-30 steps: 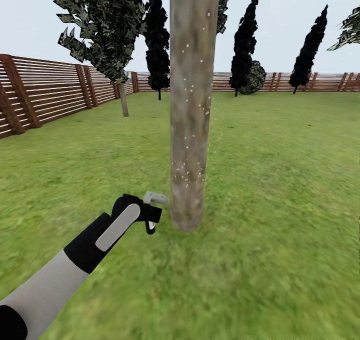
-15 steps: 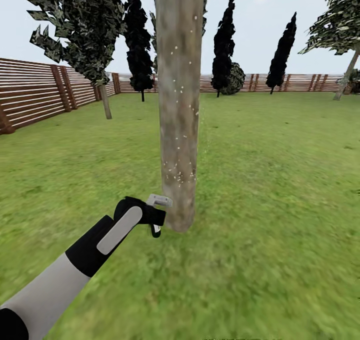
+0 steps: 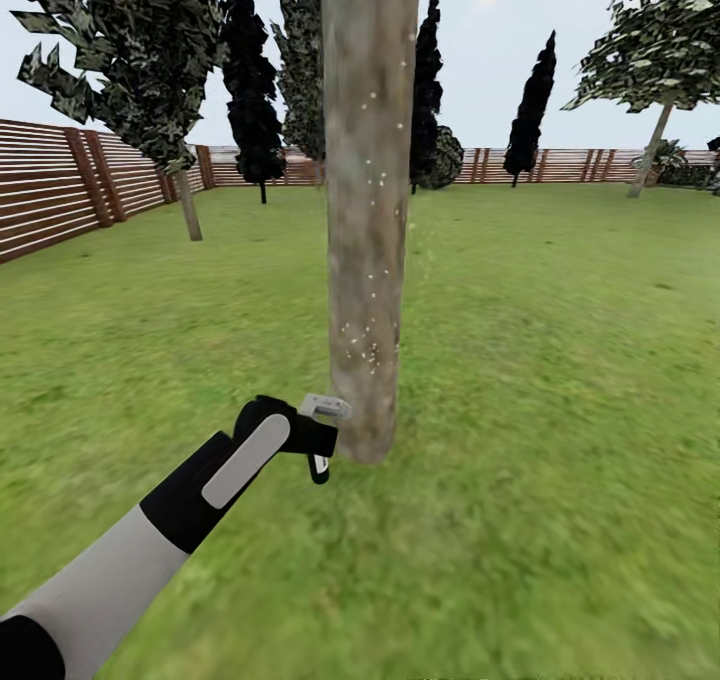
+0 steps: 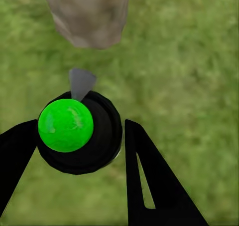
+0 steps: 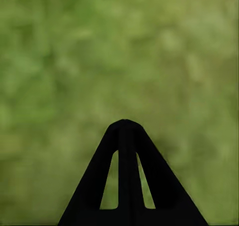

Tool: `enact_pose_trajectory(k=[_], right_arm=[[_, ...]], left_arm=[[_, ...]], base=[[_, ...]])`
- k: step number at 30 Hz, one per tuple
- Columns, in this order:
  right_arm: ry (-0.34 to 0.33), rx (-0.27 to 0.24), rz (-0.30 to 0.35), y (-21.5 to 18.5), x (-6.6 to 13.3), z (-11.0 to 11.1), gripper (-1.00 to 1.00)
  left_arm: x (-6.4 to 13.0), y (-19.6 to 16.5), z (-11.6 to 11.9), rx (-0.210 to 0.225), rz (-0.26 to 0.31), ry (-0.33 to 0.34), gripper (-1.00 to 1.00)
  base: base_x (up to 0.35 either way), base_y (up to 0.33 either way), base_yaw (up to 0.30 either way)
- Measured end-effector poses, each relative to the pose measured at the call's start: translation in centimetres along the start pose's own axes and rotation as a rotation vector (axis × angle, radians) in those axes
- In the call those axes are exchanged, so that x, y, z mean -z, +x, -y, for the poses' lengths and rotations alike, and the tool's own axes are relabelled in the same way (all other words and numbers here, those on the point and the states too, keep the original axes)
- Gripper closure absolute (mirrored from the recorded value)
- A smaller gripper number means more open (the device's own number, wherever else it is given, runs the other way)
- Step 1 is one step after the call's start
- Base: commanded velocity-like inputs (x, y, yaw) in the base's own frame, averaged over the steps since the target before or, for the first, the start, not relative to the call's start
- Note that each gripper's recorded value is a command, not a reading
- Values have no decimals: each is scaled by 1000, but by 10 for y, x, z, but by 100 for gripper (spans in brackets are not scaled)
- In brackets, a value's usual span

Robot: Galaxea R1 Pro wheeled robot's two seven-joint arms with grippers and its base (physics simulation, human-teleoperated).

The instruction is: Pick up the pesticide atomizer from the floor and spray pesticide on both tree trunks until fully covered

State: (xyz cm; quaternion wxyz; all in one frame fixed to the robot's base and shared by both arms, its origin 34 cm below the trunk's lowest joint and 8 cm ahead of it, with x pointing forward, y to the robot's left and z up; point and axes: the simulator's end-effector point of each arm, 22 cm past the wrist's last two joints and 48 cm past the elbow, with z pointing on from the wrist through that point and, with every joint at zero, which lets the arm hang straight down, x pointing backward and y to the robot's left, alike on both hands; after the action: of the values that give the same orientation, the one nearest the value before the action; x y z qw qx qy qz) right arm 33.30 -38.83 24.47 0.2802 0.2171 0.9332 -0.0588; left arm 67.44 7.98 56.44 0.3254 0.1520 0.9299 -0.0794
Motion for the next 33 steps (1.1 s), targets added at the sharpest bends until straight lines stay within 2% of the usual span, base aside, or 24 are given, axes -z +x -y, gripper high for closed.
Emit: enact_pose_trajectory(k=[6,13,33], right_arm=[[2,2,0,1,1,2,100],[2,1,-5,4,1,2,100],[-2,3,-8,3,1,2,100]], left_arm=[[0,-1,5,0,1,7,100],[0,-1,5,-1,2,9,100],[2,-3,6,-2,7,9,100]], base=[[0,334,-228],[0,334,-64],[0,334,-150]])
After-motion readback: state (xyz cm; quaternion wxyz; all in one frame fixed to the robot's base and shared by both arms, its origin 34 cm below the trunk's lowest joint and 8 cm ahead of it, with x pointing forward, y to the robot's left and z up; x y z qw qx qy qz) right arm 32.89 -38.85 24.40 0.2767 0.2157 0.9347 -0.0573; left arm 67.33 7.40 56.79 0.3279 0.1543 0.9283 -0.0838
